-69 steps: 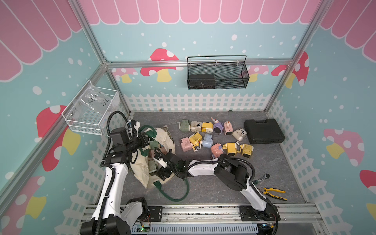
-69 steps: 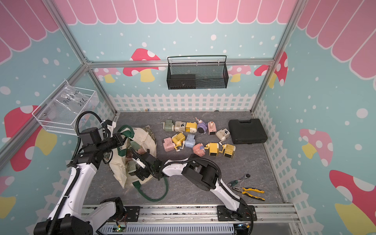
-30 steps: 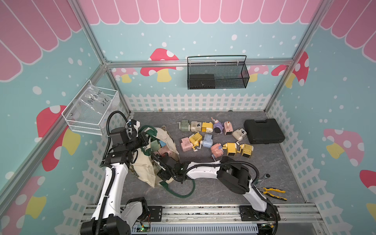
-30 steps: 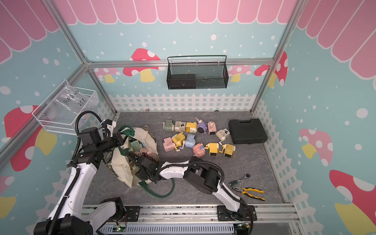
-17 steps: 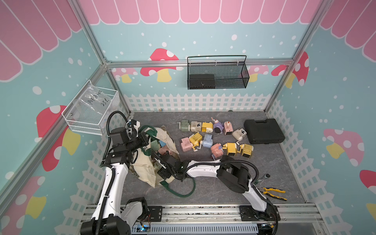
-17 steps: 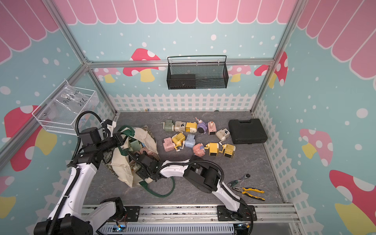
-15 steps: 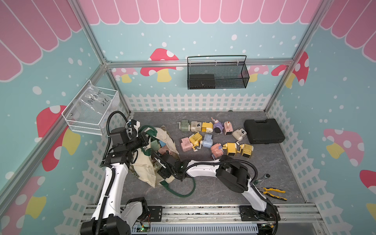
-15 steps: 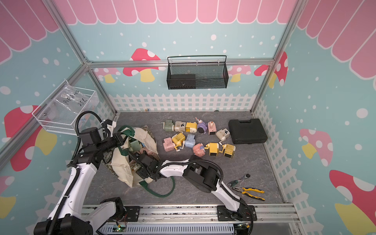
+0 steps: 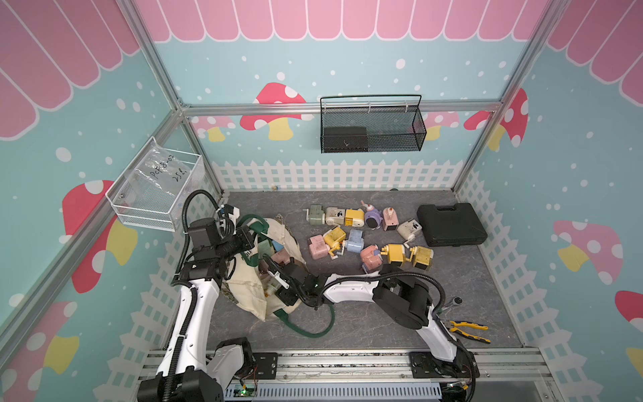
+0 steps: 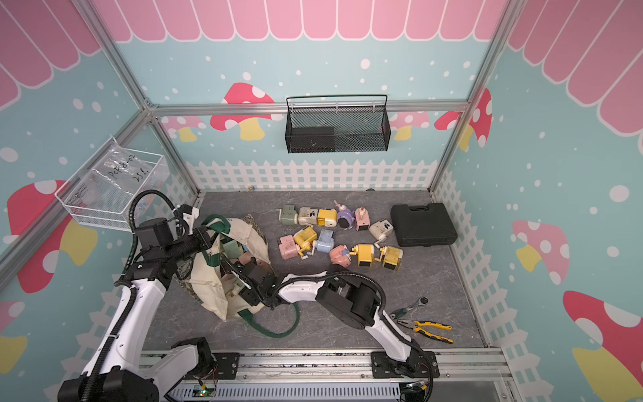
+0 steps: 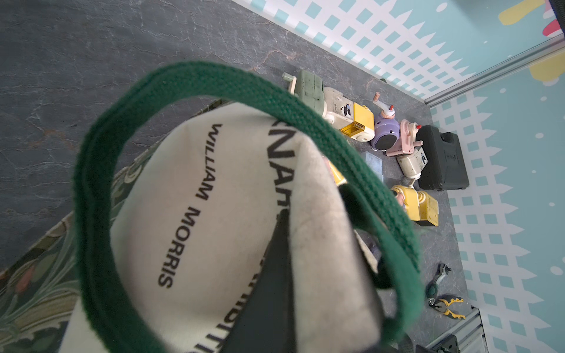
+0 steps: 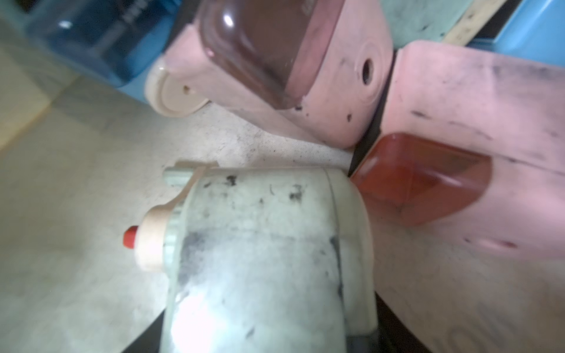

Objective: Take out the pencil sharpeners from the tote bags
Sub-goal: Pick up the pencil sharpener from the canvas bag.

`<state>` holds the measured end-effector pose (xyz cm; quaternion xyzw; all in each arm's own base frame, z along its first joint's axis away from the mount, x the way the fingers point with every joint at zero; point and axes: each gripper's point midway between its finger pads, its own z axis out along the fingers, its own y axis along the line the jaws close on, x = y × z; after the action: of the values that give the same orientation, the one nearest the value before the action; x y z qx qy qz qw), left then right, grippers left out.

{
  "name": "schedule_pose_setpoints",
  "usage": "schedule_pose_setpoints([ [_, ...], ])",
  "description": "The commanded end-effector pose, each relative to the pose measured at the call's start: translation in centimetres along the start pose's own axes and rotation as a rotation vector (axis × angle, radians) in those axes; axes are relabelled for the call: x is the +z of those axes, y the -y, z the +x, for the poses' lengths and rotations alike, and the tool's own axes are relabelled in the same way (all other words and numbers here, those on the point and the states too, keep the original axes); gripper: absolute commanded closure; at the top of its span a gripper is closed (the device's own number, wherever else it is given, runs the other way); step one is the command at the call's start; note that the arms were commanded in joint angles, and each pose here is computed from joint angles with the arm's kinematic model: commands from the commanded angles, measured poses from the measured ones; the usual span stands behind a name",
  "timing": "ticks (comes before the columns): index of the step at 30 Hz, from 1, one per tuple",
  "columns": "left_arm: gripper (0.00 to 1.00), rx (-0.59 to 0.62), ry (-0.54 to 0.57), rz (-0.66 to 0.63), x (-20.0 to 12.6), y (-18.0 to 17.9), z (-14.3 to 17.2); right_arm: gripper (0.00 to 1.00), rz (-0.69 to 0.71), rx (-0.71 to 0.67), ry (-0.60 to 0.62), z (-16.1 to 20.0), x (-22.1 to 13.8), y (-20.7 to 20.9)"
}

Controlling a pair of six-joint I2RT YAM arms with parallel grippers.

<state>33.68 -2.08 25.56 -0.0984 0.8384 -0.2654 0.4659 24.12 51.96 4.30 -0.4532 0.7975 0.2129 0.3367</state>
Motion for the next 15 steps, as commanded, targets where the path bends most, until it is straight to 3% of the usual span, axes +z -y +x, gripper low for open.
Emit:
schedule_pose_setpoints([
  [1,1.00,0.035,0.079,0.022,-0.8,0.9,-2.0,0.37,-0.052,-0.033,0.117,-3.7,-3.2,-0.8],
  [15,1.00,0.030,0.079,-0.030,-0.9,0.0,-1.9,0.42,-0.206,-0.128,0.257,-5.5,-11.3,-3.2],
])
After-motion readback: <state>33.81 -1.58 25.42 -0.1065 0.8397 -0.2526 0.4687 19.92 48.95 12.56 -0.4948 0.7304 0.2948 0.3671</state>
